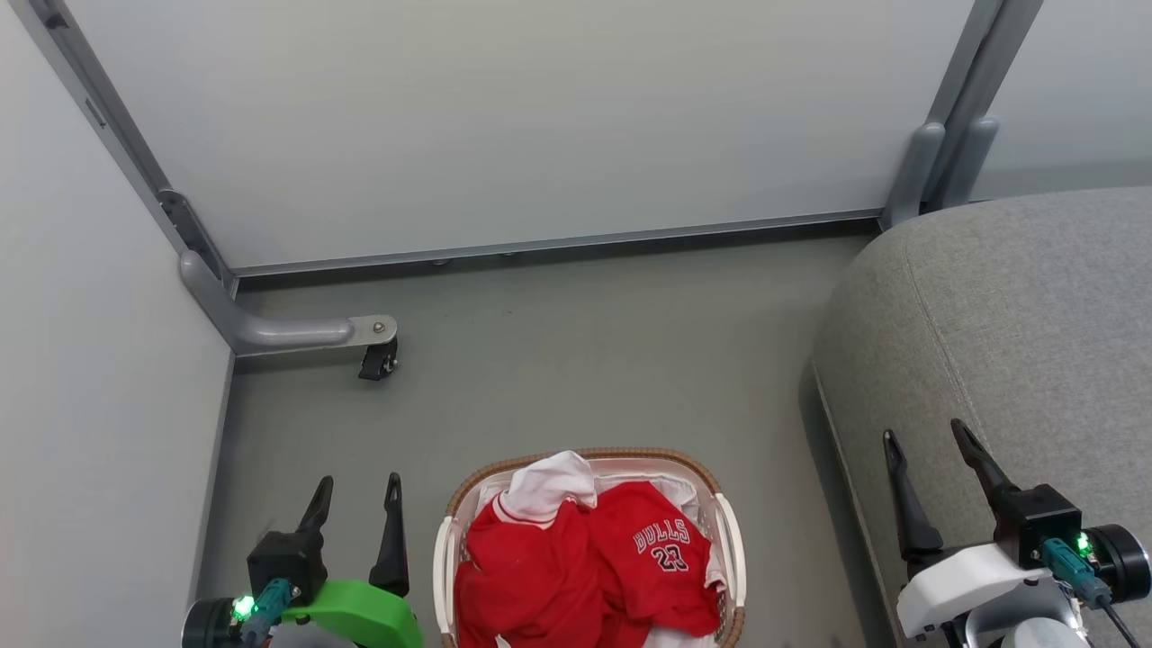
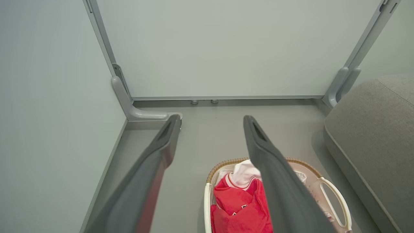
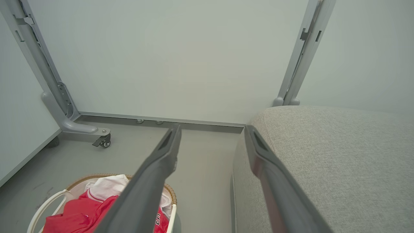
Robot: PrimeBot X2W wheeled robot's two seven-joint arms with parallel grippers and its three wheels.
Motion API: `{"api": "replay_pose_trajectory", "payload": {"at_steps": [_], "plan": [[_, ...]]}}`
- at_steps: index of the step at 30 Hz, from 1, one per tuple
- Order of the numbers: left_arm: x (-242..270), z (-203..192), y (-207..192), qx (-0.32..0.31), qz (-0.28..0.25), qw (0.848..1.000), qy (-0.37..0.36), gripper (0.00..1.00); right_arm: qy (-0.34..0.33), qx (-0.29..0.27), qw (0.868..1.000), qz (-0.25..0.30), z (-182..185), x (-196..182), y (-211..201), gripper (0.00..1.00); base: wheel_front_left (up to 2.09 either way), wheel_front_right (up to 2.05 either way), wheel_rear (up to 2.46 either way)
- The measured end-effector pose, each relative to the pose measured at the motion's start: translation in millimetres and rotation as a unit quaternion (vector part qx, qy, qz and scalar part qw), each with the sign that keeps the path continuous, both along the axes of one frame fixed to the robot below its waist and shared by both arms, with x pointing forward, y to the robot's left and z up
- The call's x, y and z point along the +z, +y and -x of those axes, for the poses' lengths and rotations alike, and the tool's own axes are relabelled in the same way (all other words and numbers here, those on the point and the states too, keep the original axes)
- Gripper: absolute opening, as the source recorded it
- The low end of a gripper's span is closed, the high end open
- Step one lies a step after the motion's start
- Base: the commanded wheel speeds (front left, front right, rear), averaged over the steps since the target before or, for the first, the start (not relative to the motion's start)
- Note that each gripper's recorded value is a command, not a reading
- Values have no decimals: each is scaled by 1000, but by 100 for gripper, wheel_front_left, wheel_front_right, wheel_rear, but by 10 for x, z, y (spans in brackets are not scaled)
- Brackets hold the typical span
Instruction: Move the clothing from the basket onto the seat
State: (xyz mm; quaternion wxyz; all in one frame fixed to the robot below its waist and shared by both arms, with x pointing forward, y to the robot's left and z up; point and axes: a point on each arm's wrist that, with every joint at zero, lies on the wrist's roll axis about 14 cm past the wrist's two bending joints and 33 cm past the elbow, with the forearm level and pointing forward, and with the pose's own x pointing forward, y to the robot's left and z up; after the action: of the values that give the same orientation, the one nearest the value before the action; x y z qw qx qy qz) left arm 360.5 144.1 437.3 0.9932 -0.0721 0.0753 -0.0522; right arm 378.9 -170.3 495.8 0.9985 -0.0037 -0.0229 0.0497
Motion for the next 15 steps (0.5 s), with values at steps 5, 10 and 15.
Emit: {"api": "replay_pose_trajectory", "payload": {"at_steps": [5, 10, 15], "plan": [[-7, 1, -8, -1, 1, 1000, 1, 100, 0, -1, 1000, 0, 1, -2, -5, 100, 0, 0, 0], [-16, 1, -21, -3, 1, 1000, 3, 100, 1, -1, 1000, 0, 0, -4, -8, 100, 0, 0, 0], [-36, -11, -36, -5, 1, 1000, 6, 100, 2, -2, 1000, 0, -11, -15, -12, 100, 0, 0, 0]]}}
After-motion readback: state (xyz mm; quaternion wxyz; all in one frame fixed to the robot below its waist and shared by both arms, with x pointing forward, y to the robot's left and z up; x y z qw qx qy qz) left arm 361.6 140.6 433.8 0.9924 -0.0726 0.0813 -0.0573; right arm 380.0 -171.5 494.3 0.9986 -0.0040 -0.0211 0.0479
